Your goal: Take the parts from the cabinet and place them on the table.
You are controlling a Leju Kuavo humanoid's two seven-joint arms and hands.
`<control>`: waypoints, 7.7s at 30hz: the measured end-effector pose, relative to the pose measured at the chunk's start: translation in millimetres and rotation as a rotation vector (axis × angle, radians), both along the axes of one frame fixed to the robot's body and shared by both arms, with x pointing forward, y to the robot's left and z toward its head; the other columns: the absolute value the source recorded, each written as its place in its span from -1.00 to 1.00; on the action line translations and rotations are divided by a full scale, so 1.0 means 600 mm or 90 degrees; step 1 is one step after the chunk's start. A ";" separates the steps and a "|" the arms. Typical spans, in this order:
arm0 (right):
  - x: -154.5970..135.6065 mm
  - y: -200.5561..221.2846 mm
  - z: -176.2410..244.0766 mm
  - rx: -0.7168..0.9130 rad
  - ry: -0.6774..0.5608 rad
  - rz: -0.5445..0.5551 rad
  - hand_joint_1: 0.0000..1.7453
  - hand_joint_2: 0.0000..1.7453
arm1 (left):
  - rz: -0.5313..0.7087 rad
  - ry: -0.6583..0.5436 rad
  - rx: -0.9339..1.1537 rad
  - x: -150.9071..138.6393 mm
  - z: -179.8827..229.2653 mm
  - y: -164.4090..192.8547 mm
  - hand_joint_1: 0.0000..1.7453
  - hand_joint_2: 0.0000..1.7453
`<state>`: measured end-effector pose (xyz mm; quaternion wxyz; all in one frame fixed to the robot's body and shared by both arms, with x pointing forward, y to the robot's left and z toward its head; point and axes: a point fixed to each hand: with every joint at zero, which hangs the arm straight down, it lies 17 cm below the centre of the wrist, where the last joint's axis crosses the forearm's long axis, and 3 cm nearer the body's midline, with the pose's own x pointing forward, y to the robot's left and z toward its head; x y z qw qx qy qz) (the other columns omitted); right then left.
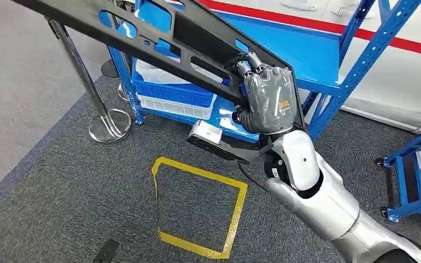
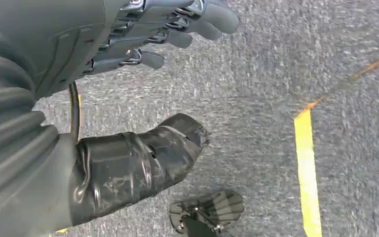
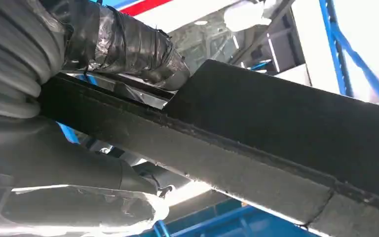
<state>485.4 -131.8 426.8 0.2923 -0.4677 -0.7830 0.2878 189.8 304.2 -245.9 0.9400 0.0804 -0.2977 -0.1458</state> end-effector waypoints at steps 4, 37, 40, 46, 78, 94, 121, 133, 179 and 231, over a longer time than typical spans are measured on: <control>-0.002 -0.001 0.005 -0.005 -0.008 0.000 1.00 1.00 | 0.001 0.002 -0.002 0.000 0.000 -0.004 -1.00 1.00; -0.016 -0.007 0.062 -0.022 -0.044 0.009 1.00 1.00 | 0.018 -0.010 -0.022 0.002 0.003 -0.002 -1.00 1.00; -0.018 -0.003 0.069 -0.026 -0.057 0.018 1.00 1.00 | 0.020 -0.003 -0.021 -0.007 0.000 -0.001 -1.00 1.00; -0.021 0.002 0.086 -0.031 -0.075 0.017 1.00 1.00 | 0.027 0.003 -0.022 -0.011 -0.002 0.001 -1.00 1.00; -0.008 -0.033 0.073 -0.006 -0.049 -0.007 1.00 1.00 | 0.080 -0.053 -0.047 0.003 0.012 0.020 -1.00 1.00; -0.013 -0.111 0.041 0.027 -0.027 -0.046 1.00 1.00 | 0.046 -0.068 -0.040 0.041 0.023 0.012 -1.00 1.00; -0.016 -0.151 0.038 0.068 -0.033 -0.055 1.00 1.00 | 0.016 -0.037 -0.061 0.021 0.015 0.003 -1.00 1.00; -0.015 -0.150 0.019 0.064 -0.020 -0.054 1.00 1.00 | 0.010 -0.033 -0.067 0.020 0.015 0.002 -1.00 1.00; -0.010 -0.150 0.005 0.053 0.004 -0.056 1.00 1.00 | 0.017 -0.024 0.038 0.028 0.012 0.057 -1.00 1.00; -0.020 -0.132 0.002 0.066 0.011 -0.027 1.00 1.00 | -0.021 -0.011 0.015 0.015 0.007 0.035 -1.00 1.00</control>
